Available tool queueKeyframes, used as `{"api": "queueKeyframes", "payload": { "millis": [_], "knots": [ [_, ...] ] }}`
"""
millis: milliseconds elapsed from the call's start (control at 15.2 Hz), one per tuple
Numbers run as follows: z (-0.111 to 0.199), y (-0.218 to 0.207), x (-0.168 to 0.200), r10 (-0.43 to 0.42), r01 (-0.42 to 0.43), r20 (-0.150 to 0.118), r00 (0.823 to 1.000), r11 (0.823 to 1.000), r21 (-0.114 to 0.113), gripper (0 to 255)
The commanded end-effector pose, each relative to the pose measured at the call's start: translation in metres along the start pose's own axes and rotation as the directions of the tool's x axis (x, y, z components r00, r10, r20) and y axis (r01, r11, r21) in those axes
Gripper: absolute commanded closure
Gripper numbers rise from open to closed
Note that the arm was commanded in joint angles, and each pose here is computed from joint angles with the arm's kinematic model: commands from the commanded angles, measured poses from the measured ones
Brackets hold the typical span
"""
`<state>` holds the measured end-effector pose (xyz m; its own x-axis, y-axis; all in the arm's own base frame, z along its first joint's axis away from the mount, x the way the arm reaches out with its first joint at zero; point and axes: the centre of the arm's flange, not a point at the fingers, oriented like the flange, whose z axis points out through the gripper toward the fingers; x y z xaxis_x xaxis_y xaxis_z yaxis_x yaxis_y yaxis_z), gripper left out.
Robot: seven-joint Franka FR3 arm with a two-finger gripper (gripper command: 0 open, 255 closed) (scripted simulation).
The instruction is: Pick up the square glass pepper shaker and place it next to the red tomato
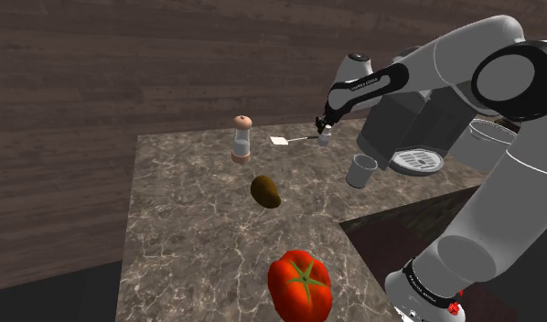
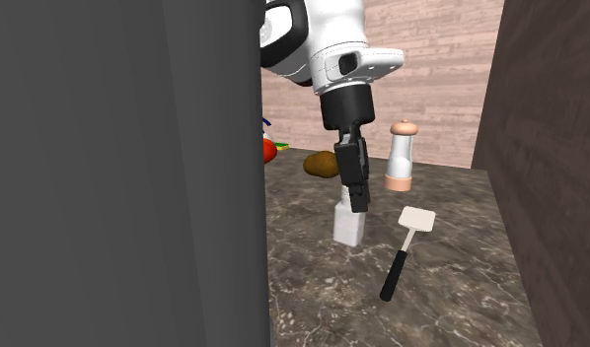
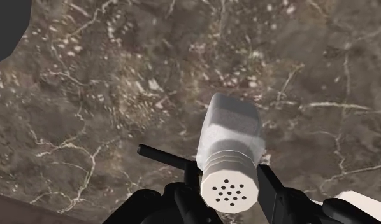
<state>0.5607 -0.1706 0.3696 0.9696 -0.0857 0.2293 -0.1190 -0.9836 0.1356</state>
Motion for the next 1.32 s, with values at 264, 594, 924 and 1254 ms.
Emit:
{"api": "queueKeyframes", "payload": {
  "millis": [264,594,924,1254],
  "knots": [
    [-0.030,0.004,0.007,0.000,0.000,0.000,1.000,1.000,0.000,255],
    [-0.055,0.008,0.013,0.000,0.000,0.000,1.000,1.000,0.000,255],
    [-0.080,0.011,0.019,0.000,0.000,0.000,1.000,1.000,0.000,255],
    [-0.106,0.015,0.025,0.000,0.000,0.000,1.000,1.000,0.000,255]
  ]
}}
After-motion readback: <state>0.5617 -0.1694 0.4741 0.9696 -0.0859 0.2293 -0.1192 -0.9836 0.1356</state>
